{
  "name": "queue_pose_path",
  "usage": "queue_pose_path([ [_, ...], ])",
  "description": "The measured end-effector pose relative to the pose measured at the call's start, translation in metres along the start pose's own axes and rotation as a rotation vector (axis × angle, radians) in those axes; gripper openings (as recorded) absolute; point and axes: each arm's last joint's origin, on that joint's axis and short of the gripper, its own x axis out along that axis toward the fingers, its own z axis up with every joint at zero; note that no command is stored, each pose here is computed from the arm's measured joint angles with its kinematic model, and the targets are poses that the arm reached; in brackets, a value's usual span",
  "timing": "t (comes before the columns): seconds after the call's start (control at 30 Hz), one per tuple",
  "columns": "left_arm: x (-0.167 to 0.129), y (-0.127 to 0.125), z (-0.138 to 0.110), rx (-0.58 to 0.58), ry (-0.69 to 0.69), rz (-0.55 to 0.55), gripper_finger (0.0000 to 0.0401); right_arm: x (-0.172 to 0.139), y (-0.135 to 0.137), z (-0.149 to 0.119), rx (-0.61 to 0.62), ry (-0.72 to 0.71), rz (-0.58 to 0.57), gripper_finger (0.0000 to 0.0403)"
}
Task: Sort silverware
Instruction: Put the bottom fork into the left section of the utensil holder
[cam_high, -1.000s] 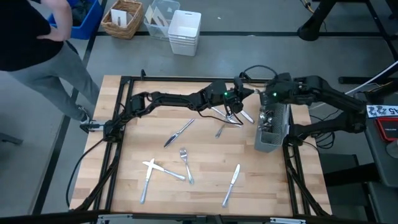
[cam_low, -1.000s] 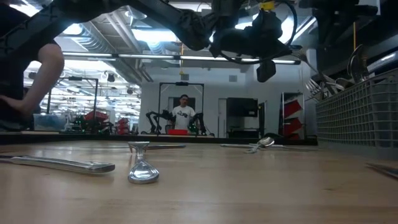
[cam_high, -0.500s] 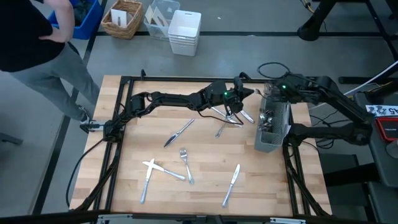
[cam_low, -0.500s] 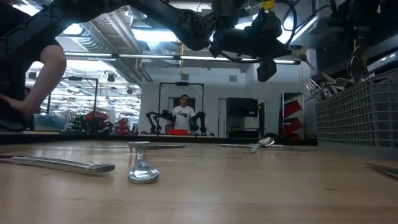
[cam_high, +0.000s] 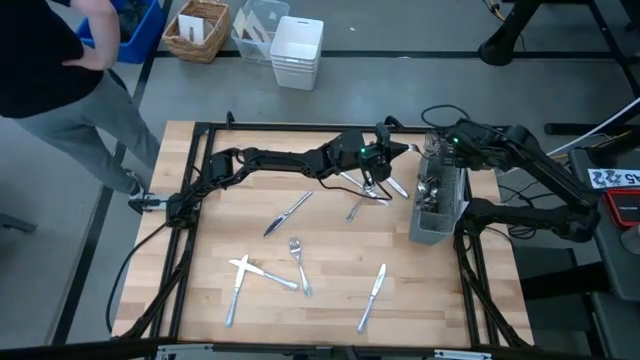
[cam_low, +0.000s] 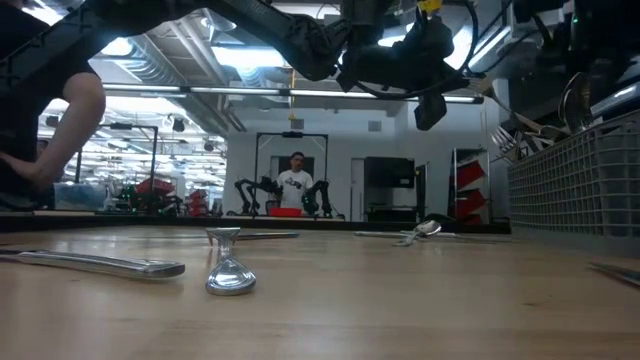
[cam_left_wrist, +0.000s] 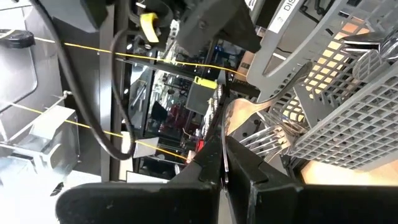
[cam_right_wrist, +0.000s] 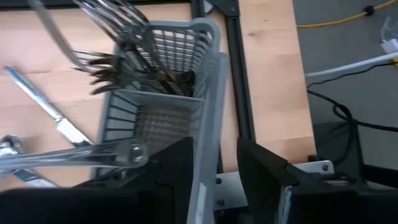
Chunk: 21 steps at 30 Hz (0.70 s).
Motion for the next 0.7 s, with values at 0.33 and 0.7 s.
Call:
queue_pose_path([
  [0.33, 0.0, 0.0, 0.0, 0.002, 0.0, 0.0, 0.0, 0.01, 0.001, -0.004, -0.042, 0.027, -0.032, 0.0127],
  [0.7, 0.0, 0.0, 0.0, 0.019, -0.001, 0.003, 0.0, 0.036, 0.005, -0.017, -0.187, 0.149, -0.035, 0.0116],
])
